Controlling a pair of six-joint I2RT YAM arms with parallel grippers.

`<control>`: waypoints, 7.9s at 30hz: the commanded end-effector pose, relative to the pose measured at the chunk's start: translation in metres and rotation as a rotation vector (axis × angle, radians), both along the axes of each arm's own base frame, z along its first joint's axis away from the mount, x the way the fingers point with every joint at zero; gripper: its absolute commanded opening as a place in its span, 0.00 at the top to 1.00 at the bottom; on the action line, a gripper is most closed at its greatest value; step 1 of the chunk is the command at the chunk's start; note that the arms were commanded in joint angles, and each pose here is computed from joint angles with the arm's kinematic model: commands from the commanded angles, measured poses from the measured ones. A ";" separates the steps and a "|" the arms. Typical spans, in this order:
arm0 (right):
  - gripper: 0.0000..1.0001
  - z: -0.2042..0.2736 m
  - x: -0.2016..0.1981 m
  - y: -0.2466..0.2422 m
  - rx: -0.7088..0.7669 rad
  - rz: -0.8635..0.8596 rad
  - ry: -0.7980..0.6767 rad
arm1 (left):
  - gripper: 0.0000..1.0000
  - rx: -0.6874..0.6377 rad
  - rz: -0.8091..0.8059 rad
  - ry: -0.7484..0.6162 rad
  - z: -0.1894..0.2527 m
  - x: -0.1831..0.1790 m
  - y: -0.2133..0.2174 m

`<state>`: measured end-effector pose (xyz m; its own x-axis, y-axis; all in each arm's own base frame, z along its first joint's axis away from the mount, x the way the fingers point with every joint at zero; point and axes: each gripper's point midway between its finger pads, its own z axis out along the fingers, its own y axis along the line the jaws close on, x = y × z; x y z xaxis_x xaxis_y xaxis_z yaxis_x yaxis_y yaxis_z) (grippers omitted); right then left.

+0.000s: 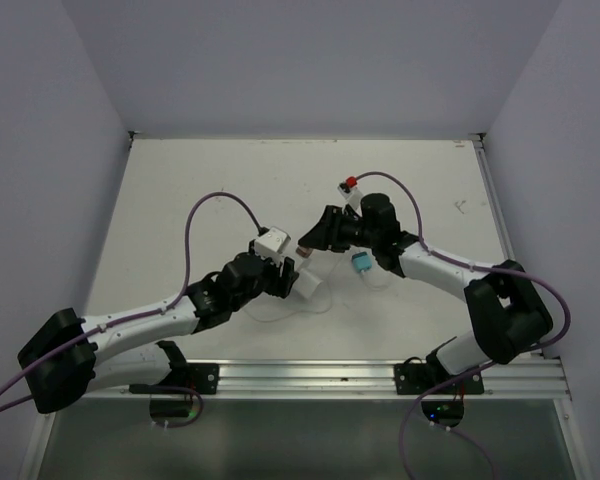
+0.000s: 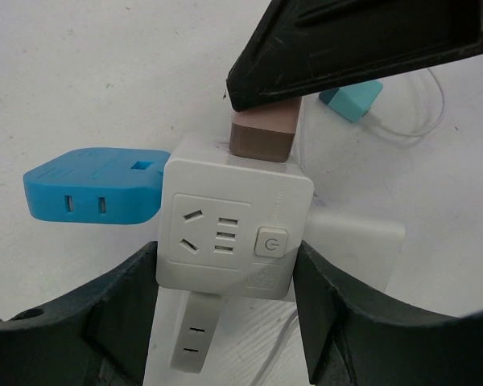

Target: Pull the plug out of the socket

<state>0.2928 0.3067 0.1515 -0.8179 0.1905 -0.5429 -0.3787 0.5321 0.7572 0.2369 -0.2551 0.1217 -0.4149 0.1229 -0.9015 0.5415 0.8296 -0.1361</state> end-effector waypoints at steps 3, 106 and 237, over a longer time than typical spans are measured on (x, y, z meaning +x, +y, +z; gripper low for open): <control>0.63 0.001 -0.003 0.004 0.041 0.026 -0.014 | 1.00 -0.191 0.019 -0.093 0.045 0.012 -0.019; 0.05 -0.007 -0.009 -0.024 0.077 0.009 -0.019 | 1.00 -0.053 0.313 0.092 0.038 0.067 0.023; 0.34 -0.029 -0.006 0.063 0.179 0.130 0.061 | 1.00 -0.153 0.557 0.058 0.059 0.071 0.061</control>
